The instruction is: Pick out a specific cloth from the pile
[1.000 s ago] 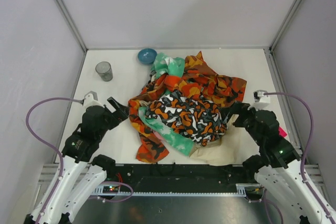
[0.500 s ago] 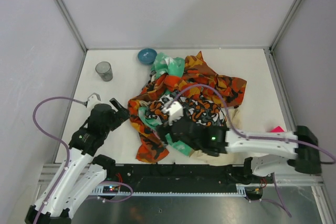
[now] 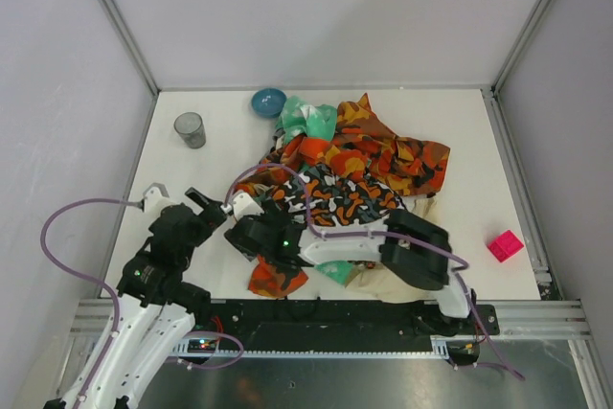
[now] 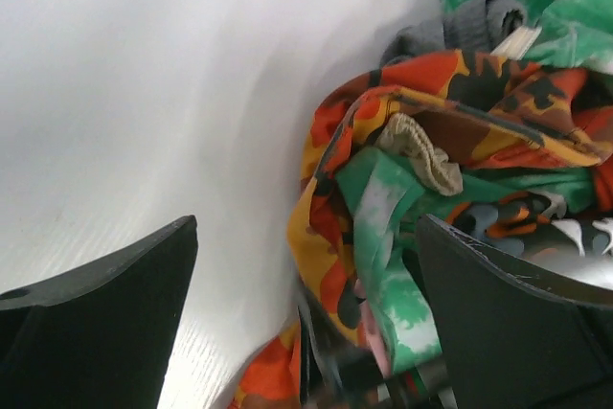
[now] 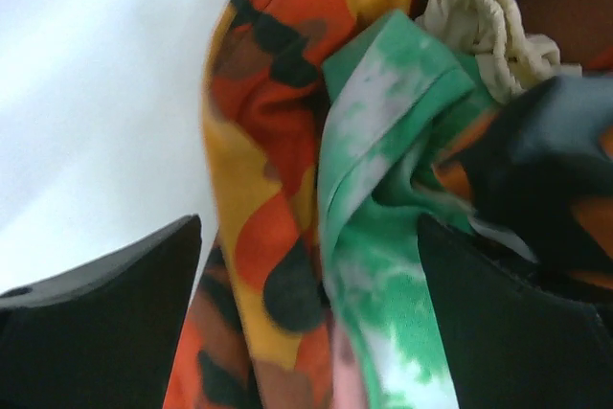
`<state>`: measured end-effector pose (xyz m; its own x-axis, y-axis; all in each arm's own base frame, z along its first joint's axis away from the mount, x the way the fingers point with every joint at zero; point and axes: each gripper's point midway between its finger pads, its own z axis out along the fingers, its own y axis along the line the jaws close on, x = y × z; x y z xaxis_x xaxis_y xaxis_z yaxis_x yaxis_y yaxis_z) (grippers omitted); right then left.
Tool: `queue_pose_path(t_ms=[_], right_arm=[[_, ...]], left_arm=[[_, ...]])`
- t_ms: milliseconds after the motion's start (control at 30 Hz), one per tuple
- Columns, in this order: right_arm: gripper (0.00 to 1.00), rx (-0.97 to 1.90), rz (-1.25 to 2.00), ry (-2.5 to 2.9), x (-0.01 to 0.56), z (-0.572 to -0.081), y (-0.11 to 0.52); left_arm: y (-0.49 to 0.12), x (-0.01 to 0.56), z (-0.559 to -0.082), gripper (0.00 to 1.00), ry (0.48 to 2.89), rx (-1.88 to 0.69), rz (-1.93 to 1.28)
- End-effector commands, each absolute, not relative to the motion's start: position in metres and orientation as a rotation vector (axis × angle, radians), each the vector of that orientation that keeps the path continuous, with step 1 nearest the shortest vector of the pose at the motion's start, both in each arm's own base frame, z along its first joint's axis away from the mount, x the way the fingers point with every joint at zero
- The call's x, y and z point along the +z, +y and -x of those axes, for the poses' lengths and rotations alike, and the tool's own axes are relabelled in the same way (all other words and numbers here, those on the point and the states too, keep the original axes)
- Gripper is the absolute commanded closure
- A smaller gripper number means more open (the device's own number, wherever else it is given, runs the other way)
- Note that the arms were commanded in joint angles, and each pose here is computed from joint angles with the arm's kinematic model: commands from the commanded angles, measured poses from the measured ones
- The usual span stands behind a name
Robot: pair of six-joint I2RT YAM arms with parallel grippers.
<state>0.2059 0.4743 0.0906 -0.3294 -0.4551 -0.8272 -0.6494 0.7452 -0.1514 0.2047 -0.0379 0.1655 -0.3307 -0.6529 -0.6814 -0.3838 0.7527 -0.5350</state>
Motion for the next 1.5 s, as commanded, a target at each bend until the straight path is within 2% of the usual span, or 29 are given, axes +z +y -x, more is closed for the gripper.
queue_pose_path(t_ms=[0,200,267,333,433,500,567,667,800,933,1000,1200,1467], right_arm=[[0.01,0.053,0.897,2.079,0.047,-0.229,0.469],[0.01,-0.195,0.864,2.157,0.002,-0.249,0.437],[0.05,-0.208,0.834,2.206,-0.007,-0.253,0.426],[0.17,-0.202,0.808,2.252,-0.013,-0.255,0.417],[0.64,-0.245,0.744,2.259,-0.007,-0.263,0.398],[0.88,-0.282,0.707,2.245,0.005,-0.270,0.388],[0.97,-0.283,0.671,2.215,0.027,-0.278,0.384],[1.00,-0.258,0.662,2.118,0.074,-0.292,0.385],[1.00,-0.144,0.583,1.958,0.174,-0.308,0.384],[1.00,-0.128,0.438,1.843,0.253,-0.331,0.347],[1.00,-0.141,0.374,1.840,0.269,-0.344,0.317],[1.00,-0.185,0.115,1.999,0.245,-0.387,0.193],[1.00,-0.207,-0.133,2.266,0.137,-0.402,0.089]], left_arm=[[-0.032,0.167,-0.207,0.00,1.921,-0.327,0.829],[-0.031,0.165,-0.208,0.00,1.928,-0.311,0.835],[-0.030,0.166,-0.207,0.00,1.922,-0.308,0.838],[-0.029,0.167,-0.207,0.00,1.915,-0.312,0.839],[-0.029,0.169,-0.206,0.00,1.904,-0.318,0.841],[-0.028,0.170,-0.206,0.00,1.897,-0.320,0.843],[-0.028,0.172,-0.205,0.00,1.890,-0.324,0.843],[-0.028,0.173,-0.204,0.00,1.888,-0.331,0.841],[-0.029,0.176,-0.204,0.00,1.883,-0.340,0.835],[-0.029,0.180,-0.204,0.00,1.875,-0.350,0.830],[-0.029,0.181,-0.204,0.00,1.871,-0.354,0.828],[-0.029,0.182,-0.204,0.00,1.869,-0.353,0.828],[-0.033,0.182,-0.208,0.00,1.905,-0.342,0.821]])
